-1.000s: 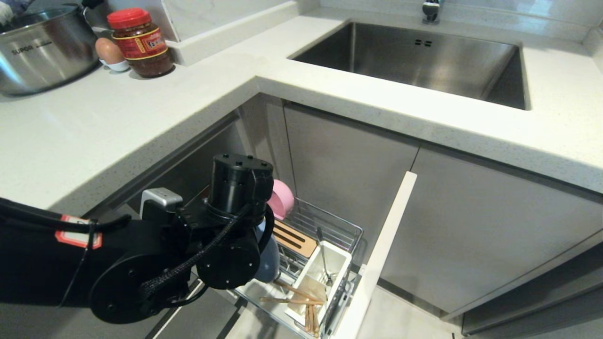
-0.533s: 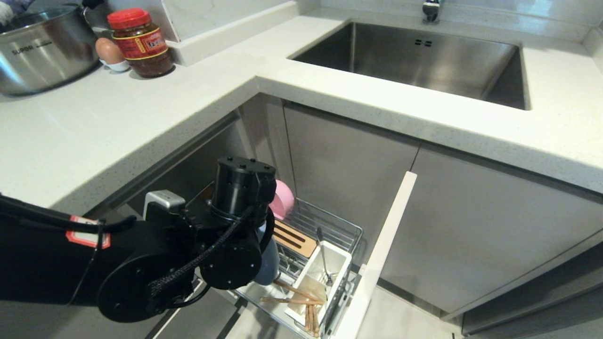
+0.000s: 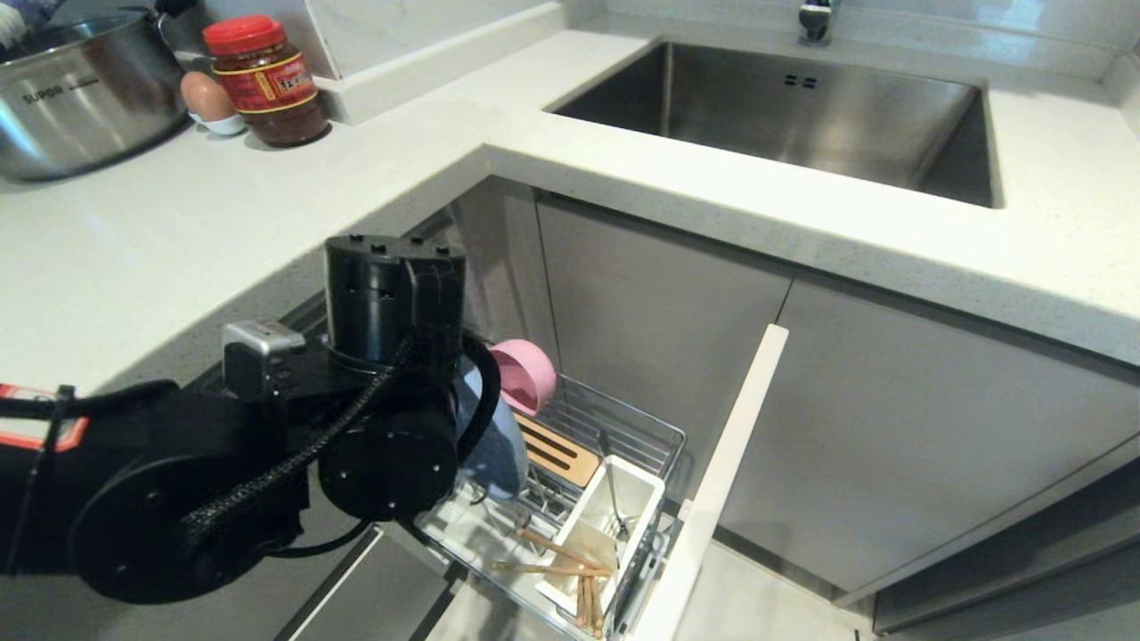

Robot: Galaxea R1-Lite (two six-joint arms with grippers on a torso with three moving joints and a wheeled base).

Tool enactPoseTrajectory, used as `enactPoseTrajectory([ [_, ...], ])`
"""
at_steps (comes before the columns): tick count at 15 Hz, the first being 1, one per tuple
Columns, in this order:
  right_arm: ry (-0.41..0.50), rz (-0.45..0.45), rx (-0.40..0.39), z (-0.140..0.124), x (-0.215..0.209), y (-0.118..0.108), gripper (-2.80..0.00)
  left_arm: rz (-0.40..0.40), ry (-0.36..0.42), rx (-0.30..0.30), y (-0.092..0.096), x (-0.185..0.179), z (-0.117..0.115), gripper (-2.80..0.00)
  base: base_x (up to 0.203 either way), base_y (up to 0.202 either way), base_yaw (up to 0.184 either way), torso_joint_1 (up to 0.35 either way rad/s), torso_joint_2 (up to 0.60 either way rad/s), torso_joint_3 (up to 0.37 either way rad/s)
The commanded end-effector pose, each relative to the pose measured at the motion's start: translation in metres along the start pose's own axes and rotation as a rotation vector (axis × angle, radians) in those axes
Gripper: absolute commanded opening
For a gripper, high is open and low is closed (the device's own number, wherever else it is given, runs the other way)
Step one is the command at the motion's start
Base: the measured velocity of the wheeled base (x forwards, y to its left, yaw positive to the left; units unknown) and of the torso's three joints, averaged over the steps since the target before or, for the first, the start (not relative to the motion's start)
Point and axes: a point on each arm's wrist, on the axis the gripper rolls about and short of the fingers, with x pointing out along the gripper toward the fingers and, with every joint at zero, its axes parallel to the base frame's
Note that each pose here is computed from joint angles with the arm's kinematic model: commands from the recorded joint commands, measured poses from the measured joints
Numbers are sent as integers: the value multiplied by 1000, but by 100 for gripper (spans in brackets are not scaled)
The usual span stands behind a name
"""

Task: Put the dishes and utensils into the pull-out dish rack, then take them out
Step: Pick up the plate and place it in the cupboard

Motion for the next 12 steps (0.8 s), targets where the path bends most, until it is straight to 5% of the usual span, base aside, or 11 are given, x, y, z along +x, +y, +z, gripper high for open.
enactPoseTrajectory([
  [1,-5,0,1,0,0,0,-280,-11,12,-37,-4,-2,8,-280,0,0,0,0,0,0],
  [12,-5,0,1,0,0,0,-280,54,54,-60,19,26,0,-280,0,0,0,0,0,0],
])
